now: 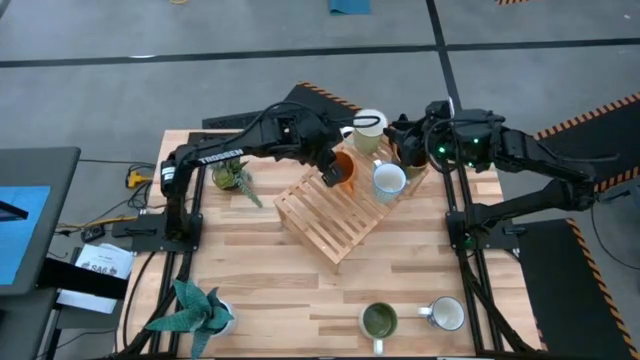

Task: Place coffee mugs
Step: Put the orange mug on the shelf

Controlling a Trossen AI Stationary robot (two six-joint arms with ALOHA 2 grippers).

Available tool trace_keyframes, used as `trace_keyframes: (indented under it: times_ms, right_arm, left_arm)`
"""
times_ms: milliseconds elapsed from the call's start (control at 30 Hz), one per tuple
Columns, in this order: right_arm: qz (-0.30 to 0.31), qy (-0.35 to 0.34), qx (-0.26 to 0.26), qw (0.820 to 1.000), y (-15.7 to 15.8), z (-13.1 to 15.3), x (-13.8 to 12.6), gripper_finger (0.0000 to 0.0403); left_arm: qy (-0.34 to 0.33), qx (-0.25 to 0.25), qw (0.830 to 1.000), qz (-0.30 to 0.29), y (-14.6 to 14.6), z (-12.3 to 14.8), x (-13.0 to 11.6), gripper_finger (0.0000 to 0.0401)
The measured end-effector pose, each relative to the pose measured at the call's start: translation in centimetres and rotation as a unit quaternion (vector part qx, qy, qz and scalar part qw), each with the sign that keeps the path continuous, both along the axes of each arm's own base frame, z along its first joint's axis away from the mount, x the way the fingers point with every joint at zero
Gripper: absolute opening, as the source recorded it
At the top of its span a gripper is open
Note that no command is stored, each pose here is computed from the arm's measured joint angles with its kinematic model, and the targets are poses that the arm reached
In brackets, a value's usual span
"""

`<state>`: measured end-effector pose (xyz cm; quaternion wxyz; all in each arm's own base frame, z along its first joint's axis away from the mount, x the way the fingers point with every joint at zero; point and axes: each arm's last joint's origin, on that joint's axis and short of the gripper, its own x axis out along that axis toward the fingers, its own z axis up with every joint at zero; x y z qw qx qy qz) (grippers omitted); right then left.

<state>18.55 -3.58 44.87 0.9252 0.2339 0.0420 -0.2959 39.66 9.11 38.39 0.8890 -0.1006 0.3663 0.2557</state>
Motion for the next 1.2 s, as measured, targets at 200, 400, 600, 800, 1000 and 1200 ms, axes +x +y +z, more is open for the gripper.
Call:
trace_keyframes:
  times_ms: [200, 400, 600, 800, 1000, 1200]
  right_arm:
    - [0.0, -0.002, 0.0, 1.0, 0.0, 0.04, -0.03, 0.0214]
    - [-0.001, -0.013, -0.002, 1.0, 0.0, 0.25, 0.0, 0.0214]
    - [0.0, -0.028, -0.004, 1.0, 0.0, 0.54, 0.06, 0.0214]
    - [0.0, -0.031, -0.004, 1.0, 0.0, 0.58, 0.06, 0.0214]
    - [0.0, -0.039, -0.006, 0.999, -0.01, 0.74, 0.09, 0.0214]
    - [0.001, -0.039, -0.005, 0.999, 0.0, 0.74, 0.09, 0.0214]
  left_arm:
    - [0.0, 0.044, 0.998, 0.041, 0.39, 0.16, -0.03, 0.001]
    - [-0.008, 0.03, 0.999, 0.025, 0.48, 0.19, 0.07, 0.0019]
    - [-0.022, 0.033, 0.999, 0.027, 0.63, 0.36, 0.22, 0.0021]
    - [-0.019, 0.038, 0.999, 0.027, 0.68, 0.36, 0.2, 0.0022]
    - [-0.02, 0.034, 0.999, 0.025, 0.76, 0.35, 0.19, 0.0023]
    - [-0.02, 0.034, 0.999, 0.026, 0.85, 0.37, 0.16, 0.0023]
